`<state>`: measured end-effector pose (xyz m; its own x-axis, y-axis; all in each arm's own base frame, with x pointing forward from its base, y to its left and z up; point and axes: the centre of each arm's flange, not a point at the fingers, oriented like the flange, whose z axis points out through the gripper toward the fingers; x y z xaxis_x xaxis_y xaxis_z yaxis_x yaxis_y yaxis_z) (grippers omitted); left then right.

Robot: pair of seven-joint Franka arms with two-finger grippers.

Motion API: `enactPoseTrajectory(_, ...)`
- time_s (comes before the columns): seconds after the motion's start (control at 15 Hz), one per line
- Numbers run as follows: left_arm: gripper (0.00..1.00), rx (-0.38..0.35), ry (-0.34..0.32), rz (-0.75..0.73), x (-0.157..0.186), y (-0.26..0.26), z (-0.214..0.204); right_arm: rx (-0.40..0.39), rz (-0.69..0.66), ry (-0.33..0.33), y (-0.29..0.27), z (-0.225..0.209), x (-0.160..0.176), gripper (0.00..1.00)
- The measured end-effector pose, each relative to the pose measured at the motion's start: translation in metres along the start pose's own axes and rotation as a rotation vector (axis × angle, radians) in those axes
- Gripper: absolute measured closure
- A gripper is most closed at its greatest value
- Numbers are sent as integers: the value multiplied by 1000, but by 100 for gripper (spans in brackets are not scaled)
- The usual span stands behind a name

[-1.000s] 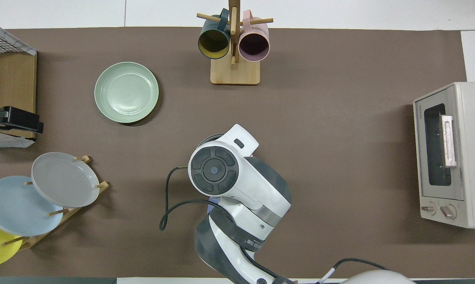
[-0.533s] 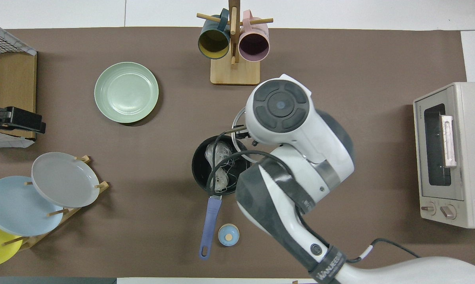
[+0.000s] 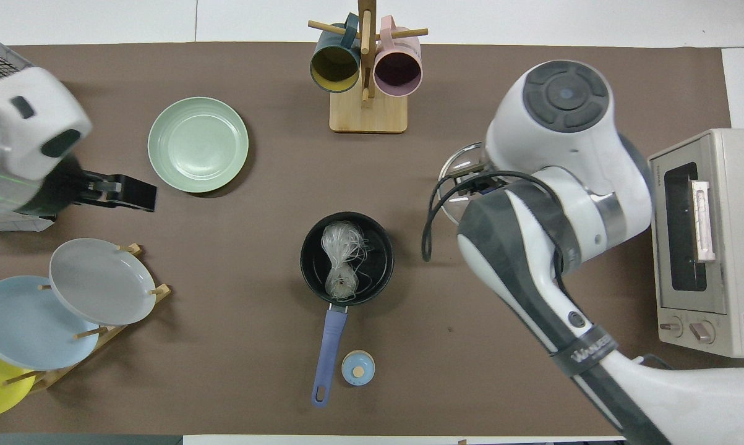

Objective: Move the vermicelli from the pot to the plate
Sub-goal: 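Carry the lid toward the toaster while the left gripper reaches the pot, then grasp the vermicelli with the left gripper while the right gripper lowers the lid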

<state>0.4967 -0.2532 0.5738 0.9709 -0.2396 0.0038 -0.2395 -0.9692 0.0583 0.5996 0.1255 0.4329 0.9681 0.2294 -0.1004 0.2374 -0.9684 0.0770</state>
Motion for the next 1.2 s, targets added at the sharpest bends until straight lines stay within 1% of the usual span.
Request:
enactPoseTrajectory(0.13,0,-23,-15,50,-6,43,50,6,-13,20,23,15,-8,33)
enactPoseTrajectory(0.27,0,-25,-26,95,-16,83,104,14,-17,70,38,37,-17,33)
enactPoseTrajectory(0.47,0,-18,-52,132,-23,122,166,17,-4,92,44,72,-37,33)
enactPoseTrajectory(0.6,0,-17,-61,138,-23,134,190,38,17,95,46,83,-48,33)
enactPoseTrajectory(0.87,0,-16,-60,116,-26,146,220,59,37,134,44,95,-58,33)
enactPoseTrajectory(1.2,0,-15,-57,63,-19,146,251,63,37,112,41,112,-70,33)
